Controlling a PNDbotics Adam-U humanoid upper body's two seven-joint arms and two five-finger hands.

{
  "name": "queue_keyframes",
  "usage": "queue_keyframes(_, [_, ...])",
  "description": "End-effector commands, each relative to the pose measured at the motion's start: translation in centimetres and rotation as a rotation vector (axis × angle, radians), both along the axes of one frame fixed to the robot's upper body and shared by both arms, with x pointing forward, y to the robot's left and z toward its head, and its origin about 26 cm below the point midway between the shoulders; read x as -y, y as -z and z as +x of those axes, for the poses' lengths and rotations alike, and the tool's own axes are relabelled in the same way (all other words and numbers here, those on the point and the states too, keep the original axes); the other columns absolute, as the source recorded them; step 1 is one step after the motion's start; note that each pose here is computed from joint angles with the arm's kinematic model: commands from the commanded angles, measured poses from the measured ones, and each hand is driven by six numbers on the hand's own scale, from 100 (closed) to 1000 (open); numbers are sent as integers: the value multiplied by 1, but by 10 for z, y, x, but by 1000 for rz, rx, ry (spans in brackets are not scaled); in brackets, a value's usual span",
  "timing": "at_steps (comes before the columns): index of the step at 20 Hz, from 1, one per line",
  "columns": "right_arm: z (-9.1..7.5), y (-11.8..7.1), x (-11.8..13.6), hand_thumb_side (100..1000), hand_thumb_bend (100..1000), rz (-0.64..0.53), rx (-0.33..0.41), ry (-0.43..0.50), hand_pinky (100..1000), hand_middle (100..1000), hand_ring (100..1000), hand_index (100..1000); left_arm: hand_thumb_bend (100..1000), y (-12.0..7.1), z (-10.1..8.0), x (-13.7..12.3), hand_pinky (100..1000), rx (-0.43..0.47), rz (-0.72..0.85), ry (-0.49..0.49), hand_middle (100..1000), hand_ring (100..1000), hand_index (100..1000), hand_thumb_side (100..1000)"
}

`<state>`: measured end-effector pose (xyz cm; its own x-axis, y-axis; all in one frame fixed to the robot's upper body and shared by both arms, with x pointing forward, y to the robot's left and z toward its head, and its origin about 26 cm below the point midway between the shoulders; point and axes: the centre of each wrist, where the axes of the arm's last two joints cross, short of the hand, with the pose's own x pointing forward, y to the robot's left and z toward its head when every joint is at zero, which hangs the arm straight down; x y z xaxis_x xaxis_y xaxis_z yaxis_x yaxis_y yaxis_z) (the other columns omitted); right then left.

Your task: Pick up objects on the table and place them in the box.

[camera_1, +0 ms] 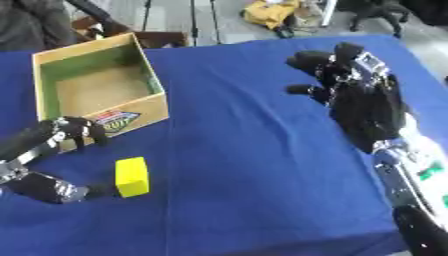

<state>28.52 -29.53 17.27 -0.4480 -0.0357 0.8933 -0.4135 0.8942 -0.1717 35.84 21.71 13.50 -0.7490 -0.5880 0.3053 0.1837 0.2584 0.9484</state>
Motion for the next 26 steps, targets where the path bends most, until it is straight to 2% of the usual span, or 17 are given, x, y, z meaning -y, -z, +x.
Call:
queue_keyframes(1, [0, -8, 0, 1000, 100, -18, 26, -8, 813, 809, 1000, 835, 632, -2, 5, 3, 517, 17, 26, -4, 578, 804, 744, 638])
queue_keyframes(20, [1, -6, -2, 1000, 100, -24, 23, -17, 814, 810, 1000, 835, 727, 21, 30, 21, 520, -5, 83, -56, 580, 797, 742, 678])
queue_keyframes(26, [1, -6, -2, 1000, 100, -23, 24, -19, 814, 810, 1000, 834, 736, 35, 37, 27, 519, -29, 129, -56, 577, 792, 739, 686])
